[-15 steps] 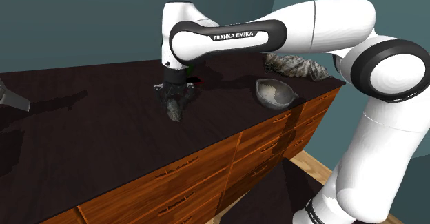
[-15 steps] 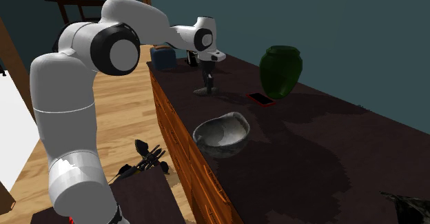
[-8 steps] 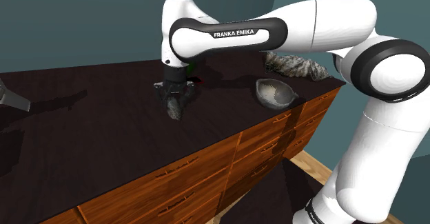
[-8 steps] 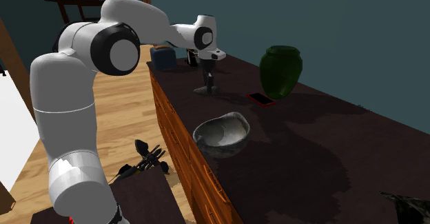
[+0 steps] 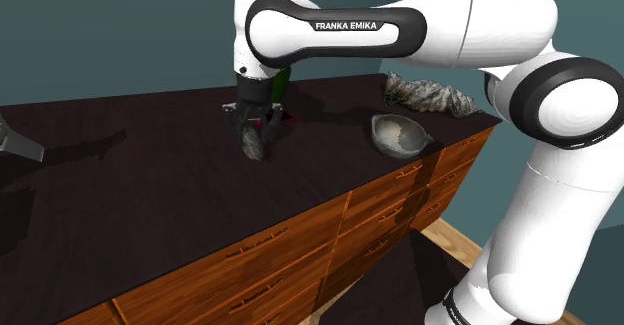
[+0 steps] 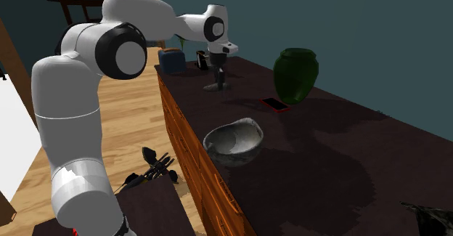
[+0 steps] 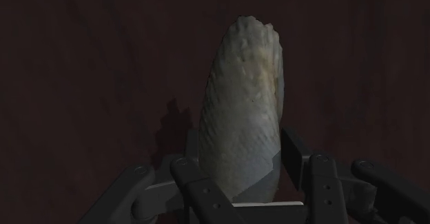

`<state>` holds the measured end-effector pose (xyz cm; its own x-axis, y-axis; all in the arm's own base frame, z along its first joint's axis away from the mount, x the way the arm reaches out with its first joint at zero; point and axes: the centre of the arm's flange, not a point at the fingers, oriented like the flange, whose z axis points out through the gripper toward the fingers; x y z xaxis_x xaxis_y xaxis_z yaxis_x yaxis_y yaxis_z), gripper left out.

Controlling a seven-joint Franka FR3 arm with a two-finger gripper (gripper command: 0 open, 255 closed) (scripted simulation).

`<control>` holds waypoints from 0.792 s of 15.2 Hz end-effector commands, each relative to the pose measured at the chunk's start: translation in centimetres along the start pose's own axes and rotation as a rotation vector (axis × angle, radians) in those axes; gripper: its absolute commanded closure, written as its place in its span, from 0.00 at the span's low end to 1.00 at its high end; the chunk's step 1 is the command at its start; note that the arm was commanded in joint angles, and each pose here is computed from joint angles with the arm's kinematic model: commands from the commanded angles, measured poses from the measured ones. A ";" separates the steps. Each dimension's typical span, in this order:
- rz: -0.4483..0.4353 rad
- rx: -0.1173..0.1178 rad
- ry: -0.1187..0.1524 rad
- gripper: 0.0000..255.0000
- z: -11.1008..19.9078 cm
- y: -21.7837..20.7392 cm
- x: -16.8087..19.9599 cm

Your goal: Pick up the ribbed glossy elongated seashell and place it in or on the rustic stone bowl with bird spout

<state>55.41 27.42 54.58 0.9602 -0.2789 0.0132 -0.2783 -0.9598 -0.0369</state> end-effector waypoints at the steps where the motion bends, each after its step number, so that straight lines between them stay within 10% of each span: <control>1: 0.000 0.000 0.000 1.00 -1.2 -0.1 0.0; 12: 0.000 0.000 0.000 1.00 -7.0 -0.3 0.0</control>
<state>55.37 27.51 61.13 0.9602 -0.2789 0.0131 -0.2783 -0.9598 -0.0370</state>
